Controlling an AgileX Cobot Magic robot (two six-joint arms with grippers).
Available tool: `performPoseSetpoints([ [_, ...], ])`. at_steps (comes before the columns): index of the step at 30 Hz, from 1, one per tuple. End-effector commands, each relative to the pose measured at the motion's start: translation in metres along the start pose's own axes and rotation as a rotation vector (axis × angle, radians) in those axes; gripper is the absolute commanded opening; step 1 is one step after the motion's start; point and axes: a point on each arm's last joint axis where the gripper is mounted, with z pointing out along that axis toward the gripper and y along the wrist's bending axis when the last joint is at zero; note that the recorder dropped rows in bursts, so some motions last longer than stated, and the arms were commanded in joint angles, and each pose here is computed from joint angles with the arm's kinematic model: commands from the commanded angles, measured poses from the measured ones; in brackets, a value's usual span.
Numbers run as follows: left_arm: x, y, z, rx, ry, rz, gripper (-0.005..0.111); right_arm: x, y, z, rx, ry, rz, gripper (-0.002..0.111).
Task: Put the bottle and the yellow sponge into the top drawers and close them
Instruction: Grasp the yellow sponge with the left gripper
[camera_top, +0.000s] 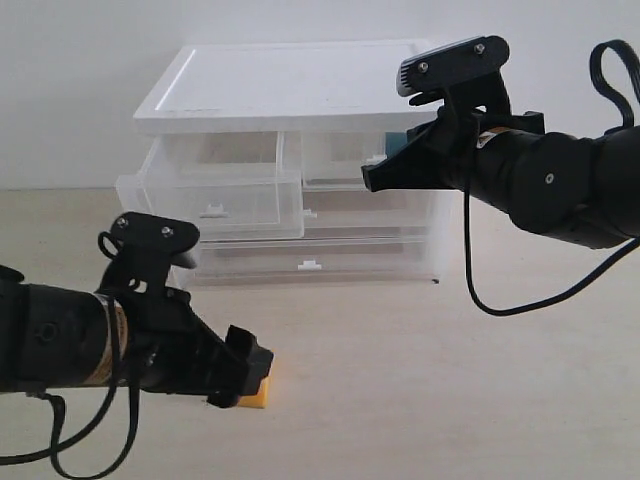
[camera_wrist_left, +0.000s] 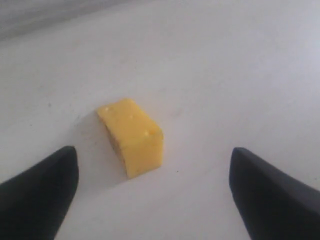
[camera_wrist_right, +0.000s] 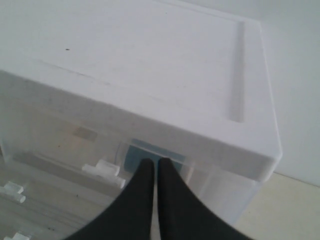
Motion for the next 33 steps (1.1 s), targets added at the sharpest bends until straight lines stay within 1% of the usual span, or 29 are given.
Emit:
performPoseSetpoints([
  [1, -0.001, -0.001, 0.022, 0.008, 0.038, -0.047, 0.076, -0.005, -0.003, -0.001, 0.012, -0.024, -0.006, 0.0],
  [4, -0.009, 0.0, 0.03, -0.016, 0.036, -0.099, 0.076, -0.005, -0.003, -0.001, 0.012, -0.024, -0.006, 0.0],
  [6, -0.013, 0.001, 0.035, -0.042, 0.041, -0.102, 0.076, -0.005, -0.003, -0.001, 0.012, -0.024, -0.006, 0.0],
  [9, -0.015, -0.002, 0.043, -0.01, 0.039, -0.109, 0.076, -0.005, -0.003, -0.001, 0.012, -0.024, -0.008, 0.0],
  [10, -0.014, -0.004, 0.047, 0.017, 0.04, -0.11, 0.076, -0.005, -0.003, -0.001, 0.012, -0.024, -0.008, 0.0],
  [12, -0.01, -0.005, 0.054, 0.036, 0.055, -0.112, 0.076, -0.005, -0.003, -0.001, 0.012, -0.024, -0.01, 0.0],
  [14, -0.004, -0.002, 0.059, 0.002, 0.088, -0.111, 0.076, -0.005, -0.003, -0.001, 0.012, -0.024, -0.018, 0.0],
  [16, 0.002, 0.005, 0.062, -0.072, 0.127, -0.108, 0.076, -0.005, -0.003, -0.001, 0.012, -0.024, -0.018, 0.0],
  [18, 0.003, 0.008, 0.062, -0.1, 0.14, -0.1, 0.076, -0.005, -0.003, -0.001, 0.012, -0.024, -0.018, 0.0],
  [22, -0.005, 0.002, 0.065, -0.047, 0.107, -0.096, 0.076, -0.005, -0.003, -0.001, 0.012, -0.024, -0.018, 0.0],
  [24, -0.009, 0.001, 0.07, -0.04, 0.1, -0.1, 0.075, -0.005, -0.003, -0.001, 0.011, -0.022, -0.018, 0.0],
  [26, -0.012, 0.002, 0.076, -0.05, 0.102, -0.1, 0.074, -0.005, -0.003, -0.001, 0.01, -0.02, -0.018, 0.0],
  [29, -0.009, 0.004, 0.083, -0.079, 0.124, -0.115, 0.07, -0.005, -0.003, -0.001, 0.011, -0.02, -0.019, 0.0],
  [33, -0.004, 0.012, 0.084, -0.166, 0.165, -0.113, 0.059, -0.005, -0.003, -0.001, 0.013, -0.024, -0.021, 0.0],
])
